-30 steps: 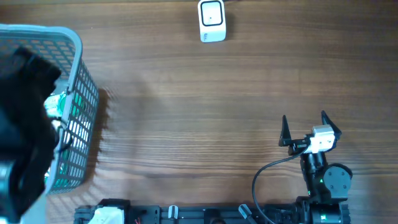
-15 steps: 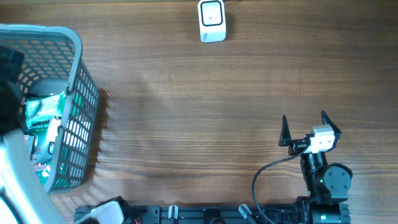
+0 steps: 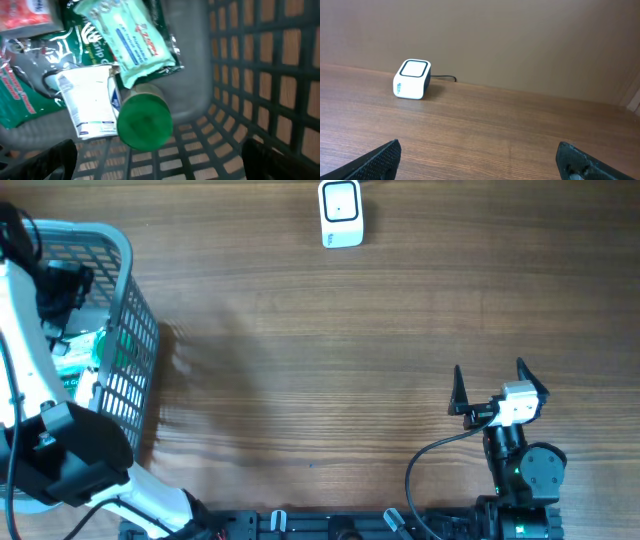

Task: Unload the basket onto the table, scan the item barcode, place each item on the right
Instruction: 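Reach the left gripper into the basket and grasp the green-capped jar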

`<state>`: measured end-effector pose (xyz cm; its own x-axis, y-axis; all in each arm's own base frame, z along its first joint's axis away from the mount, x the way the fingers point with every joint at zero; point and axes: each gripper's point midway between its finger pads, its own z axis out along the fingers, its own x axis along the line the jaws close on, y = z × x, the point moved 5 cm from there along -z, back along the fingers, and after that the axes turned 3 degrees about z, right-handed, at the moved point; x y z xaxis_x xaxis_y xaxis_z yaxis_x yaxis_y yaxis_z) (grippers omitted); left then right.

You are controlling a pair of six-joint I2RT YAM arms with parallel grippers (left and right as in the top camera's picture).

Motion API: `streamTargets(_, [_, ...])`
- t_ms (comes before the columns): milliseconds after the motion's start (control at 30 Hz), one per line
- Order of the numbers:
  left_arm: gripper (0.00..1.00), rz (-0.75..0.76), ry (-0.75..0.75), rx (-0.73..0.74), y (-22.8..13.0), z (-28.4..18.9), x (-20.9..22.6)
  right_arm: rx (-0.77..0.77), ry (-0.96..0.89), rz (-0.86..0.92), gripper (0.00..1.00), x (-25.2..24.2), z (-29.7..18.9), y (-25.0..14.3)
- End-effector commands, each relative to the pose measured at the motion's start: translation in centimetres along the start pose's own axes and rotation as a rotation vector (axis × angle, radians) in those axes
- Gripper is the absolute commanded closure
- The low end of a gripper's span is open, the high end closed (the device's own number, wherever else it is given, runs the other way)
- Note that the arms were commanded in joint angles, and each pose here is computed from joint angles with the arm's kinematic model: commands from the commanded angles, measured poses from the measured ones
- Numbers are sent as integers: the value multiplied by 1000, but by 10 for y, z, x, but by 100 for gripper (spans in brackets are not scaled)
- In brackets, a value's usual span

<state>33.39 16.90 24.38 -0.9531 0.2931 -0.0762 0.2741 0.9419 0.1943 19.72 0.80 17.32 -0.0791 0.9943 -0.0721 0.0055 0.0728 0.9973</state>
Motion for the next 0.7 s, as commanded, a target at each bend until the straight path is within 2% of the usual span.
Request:
streamTargets(0, [0,-21,31,40,-10,15,0,-7,-3,-6,0,0,0,1])
streamTargets(67, [0,-56,56,60,-15,29,4,-7,-3,-6,0,0,0,1])
streamTargets(367, [0,-33,111,109,-33,98,4,-7,-3,-6,0,0,0,1])
streamTargets(667, [0,-8,191,184,-51,132,10,-7,-3,-6,0,0,0,1])
